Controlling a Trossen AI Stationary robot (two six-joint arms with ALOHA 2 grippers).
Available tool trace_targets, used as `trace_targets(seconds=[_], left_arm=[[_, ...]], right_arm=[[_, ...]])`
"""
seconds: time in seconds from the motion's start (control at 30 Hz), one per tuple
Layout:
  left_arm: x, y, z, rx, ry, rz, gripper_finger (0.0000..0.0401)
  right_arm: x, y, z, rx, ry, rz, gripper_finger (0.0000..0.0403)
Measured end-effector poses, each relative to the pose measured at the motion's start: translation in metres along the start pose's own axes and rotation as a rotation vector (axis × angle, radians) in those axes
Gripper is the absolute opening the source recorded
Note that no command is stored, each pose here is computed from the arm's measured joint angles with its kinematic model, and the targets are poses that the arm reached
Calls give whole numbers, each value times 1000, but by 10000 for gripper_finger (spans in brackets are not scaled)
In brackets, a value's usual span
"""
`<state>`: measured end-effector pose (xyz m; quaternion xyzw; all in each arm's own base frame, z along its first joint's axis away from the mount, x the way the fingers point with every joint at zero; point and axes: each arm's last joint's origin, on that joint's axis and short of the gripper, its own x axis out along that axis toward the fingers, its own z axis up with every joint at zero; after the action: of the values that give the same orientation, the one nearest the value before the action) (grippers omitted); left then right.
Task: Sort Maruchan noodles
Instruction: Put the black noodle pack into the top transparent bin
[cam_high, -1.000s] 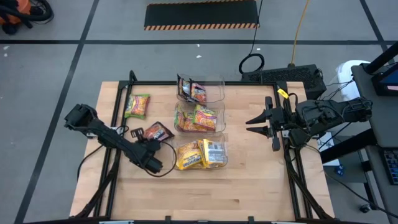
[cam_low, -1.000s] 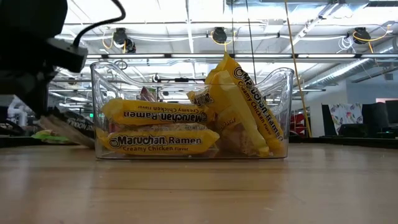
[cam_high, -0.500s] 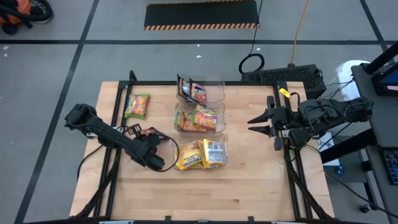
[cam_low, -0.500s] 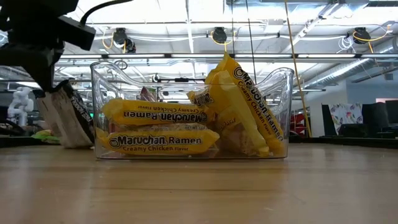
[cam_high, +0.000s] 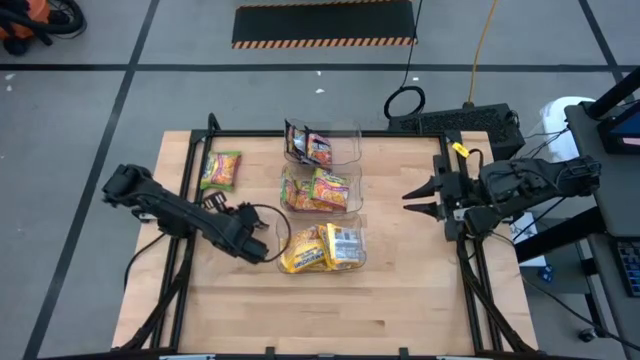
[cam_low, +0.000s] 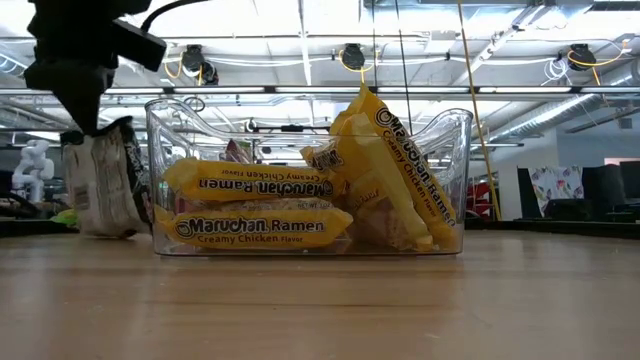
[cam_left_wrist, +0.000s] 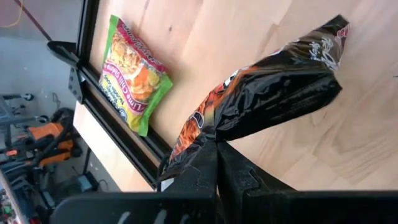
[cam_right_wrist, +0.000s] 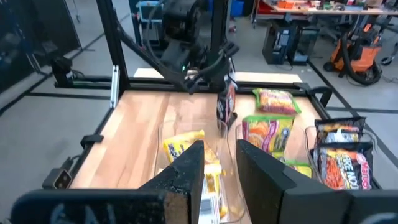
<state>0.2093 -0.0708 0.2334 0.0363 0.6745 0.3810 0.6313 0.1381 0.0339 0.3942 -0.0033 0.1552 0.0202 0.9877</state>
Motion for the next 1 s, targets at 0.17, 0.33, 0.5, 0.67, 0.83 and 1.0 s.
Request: trace_targets(seconds=[0.17, 0.33, 0.5, 0.67, 0.83, 1.0], left_arm=[[-6, 20, -1, -69, -46, -42, 0], [-13, 46, -6, -167, -119, -92, 0], [-16, 66, -8, -224, -178, -112, 0], [-13, 77, -4, -233, -195, -86, 0], [-9, 84, 2, -270, -203, -44, 0], [-5, 91, 7, -300, -213, 2, 0]], right_arm=[[-1, 0, 0, -9, -1, 1, 91], [-1, 0, 0, -10, -1, 0, 91], [-1, 0, 0, -10, -1, 1, 91], [0, 0, 0, -10, 0, 0, 91], [-1, 0, 0, -10, -1, 1, 91], [-1, 0, 0, -10, -1, 1, 91]])
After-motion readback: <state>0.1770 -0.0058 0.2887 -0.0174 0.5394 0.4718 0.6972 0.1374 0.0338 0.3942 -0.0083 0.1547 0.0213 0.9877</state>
